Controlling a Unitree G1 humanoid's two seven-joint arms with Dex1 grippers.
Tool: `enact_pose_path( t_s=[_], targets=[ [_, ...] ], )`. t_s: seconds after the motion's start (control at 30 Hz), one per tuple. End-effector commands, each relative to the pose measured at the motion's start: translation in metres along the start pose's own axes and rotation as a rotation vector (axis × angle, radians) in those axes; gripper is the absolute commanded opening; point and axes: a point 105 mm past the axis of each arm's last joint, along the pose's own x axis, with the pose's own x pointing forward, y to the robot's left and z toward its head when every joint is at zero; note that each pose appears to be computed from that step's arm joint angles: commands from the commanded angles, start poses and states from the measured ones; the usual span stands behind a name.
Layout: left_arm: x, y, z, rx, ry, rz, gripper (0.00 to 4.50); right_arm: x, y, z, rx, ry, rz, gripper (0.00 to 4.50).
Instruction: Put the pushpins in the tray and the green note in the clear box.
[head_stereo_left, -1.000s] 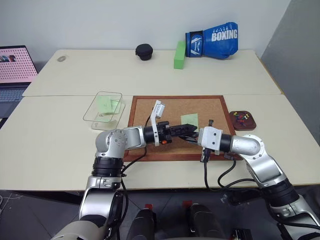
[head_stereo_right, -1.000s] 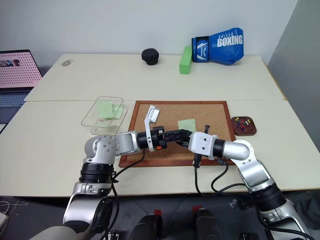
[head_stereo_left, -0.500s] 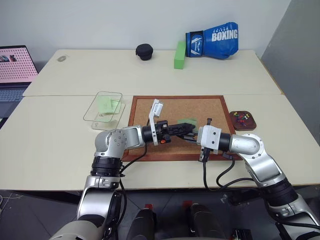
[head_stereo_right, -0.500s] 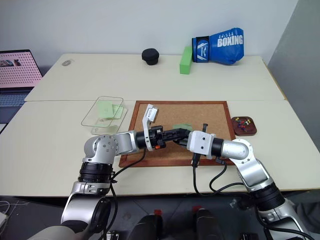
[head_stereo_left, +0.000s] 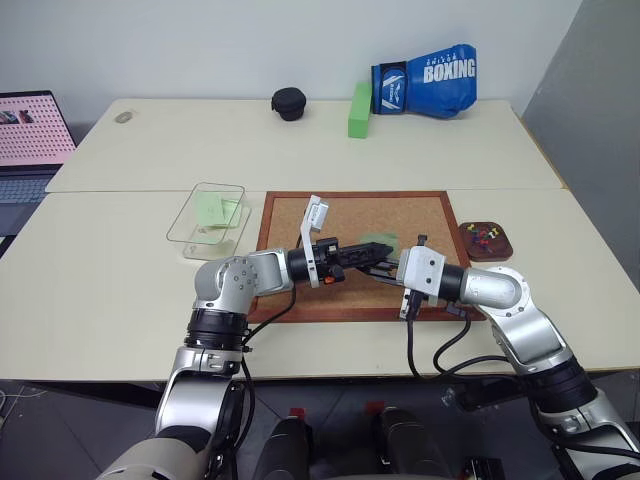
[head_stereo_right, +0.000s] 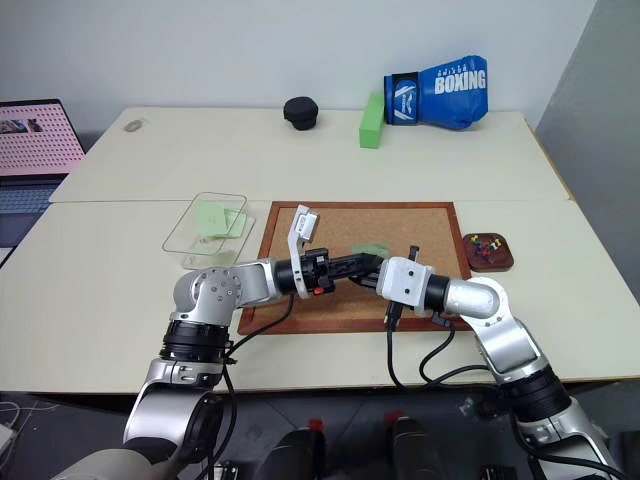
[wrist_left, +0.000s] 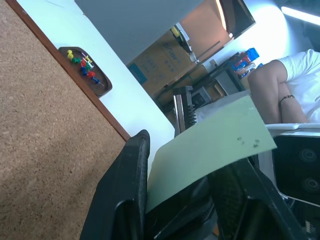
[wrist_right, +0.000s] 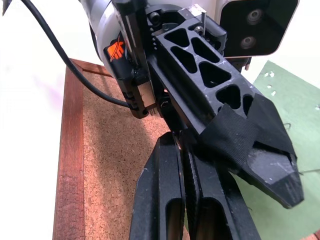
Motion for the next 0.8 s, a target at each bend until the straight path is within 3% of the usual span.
enact_pose_path(
  t_s=[0.03,0.33,0.4,0.53,0.8],
  targets=[
    [-0.006,0.010,0.011,0.085,0.002,0.096,1.37,0.002,0.005,0.025,-0.046,-0.081,0.040,0.00],
    [-0.006,0.006,0.010,0.097,0.001,0.078,1.37,0.002,0.002,0.022,-0.039,-0.076,0.020,0.00],
    [-0.006,0.001,0.009,0.100,0.005,0.044,2.03,0.003,0.001,0.022,-0.041,-0.074,0.017,0.00],
    [-0.006,0.005,0.005,0.103,0.036,0.081,2.71,0.003,0.000,0.023,-0.042,-0.077,0.016,0.00],
    [-0.004,0.005,0.009,0.093,0.014,0.077,2.71,0.003,0.001,0.025,-0.062,-0.083,0.026,0.00]
  ],
)
